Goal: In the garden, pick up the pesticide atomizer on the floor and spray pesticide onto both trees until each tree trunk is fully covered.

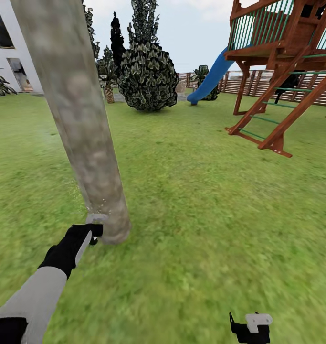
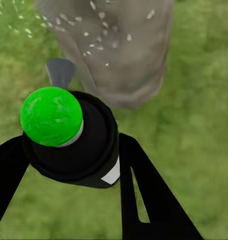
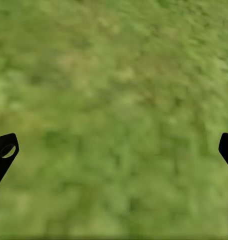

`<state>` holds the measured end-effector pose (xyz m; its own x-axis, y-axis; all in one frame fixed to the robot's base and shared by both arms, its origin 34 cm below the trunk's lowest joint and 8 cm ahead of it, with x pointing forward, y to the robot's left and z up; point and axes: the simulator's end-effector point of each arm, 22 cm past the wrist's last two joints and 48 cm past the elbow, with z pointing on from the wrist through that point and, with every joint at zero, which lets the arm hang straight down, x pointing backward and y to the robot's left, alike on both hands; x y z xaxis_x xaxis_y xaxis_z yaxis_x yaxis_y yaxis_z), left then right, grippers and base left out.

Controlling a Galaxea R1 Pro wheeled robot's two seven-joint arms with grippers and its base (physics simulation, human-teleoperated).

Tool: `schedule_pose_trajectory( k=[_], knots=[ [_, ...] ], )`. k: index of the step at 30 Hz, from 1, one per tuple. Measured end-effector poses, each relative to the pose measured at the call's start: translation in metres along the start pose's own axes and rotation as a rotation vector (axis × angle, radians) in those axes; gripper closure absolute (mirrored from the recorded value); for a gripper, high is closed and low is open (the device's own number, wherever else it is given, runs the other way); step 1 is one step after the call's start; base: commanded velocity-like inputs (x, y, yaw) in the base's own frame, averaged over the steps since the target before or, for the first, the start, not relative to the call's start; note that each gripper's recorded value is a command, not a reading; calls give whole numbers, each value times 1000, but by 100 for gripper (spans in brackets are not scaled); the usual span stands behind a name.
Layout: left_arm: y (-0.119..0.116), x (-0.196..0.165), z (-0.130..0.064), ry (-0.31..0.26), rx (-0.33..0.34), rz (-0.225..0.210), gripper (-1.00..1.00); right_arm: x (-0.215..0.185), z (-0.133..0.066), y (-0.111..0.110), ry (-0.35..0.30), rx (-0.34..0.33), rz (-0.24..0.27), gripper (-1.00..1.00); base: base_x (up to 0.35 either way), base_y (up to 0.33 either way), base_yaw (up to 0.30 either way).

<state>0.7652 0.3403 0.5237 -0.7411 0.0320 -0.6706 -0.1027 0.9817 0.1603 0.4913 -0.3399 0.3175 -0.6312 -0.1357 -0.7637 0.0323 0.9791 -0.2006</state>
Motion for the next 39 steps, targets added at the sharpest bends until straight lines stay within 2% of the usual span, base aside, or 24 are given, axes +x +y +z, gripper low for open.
schedule_pose_trajectory(
  k=[1, 2, 3, 6, 9, 11, 13, 17, 19, 21, 22, 23, 26, 28, 29, 33, 36, 39],
  knots=[
    [12, -1, 0, 4, -19, 6, 100, 0, 0, 0, 0, 0, 0, -100, 0, 0, 0],
    [43, -1, 1, 10, -48, -9, 100, 0, 0, 0, 0, 1, 1, -100, 0, 0, 0],
    [80, -2, 0, 11, -98, 16, 100, 0, 0, 0, -1, 0, 0, -100, 0, 0, 0],
    [75, -1, 1, 12, -54, 13, 100, 0, 0, 0, 0, 0, 0, -100, 0, 0, 0],
    [41, -7, 0, 2, 2, 7, 100, 0, 0, 0, 0, 0, 0, -100, 0, 0, 0],
    [32, -21, -6, -5, 13, 8, 100, 0, 0, 0, 0, 0, 0, -100, 0, 0, 0],
    [48, -39, -13, -3, -10, 9, 100, 0, 0, 0, 0, 0, 0, -100, 0, 0, 0],
    [105, -44, -17, -5, -84, 7, 100, 0, 0, 0, 0, 0, 0, -100, 0, 0, 0],
    [92, -49, -18, -17, -60, 0, 100, 0, 0, 0, 0, 0, 0, -100, 0, 0, 0],
    [65, -57, -21, -31, -21, -4, 100, 0, 0, 0, 0, 0, 0, -100, 0, 0, 0],
    [49, -69, -28, -35, 4, -10, 100, 0, 0, 0, 0, 0, 0, -100, 0, 0, 0],
    [47, -75, -33, -30, 3, -7, 100, 0, 0, 0, 0, 0, 0, -100, 0, 0, 0],
    [58, -89, -40, -36, -15, -6, 100, 0, 0, 0, 0, 0, 0, -100, 0, 0, 0],
    [88, -95, -43, -43, -61, -3, 100, 0, 0, 0, 1, 0, 0, -100, 0, 0, 0],
    [92, -95, -43, -43, -63, -5, 100, 0, 0, 0, 0, 0, 0, -100, 0, 0, 0],
    [86, -110, -55, -82, -55, -1, 100, 0, 0, 0, 0, 0, 0, -100, 0, -93, 0],
    [75, -109, -56, -70, -45, 25, 100, 0, 0, 0, 1, 0, 0, -100, 0, -251, 0],
    [73, -108, -56, -67, -45, 33, 100, 0, 0, 0, 1, -1, -1, -100, 0, -269, 0]
  ],
)
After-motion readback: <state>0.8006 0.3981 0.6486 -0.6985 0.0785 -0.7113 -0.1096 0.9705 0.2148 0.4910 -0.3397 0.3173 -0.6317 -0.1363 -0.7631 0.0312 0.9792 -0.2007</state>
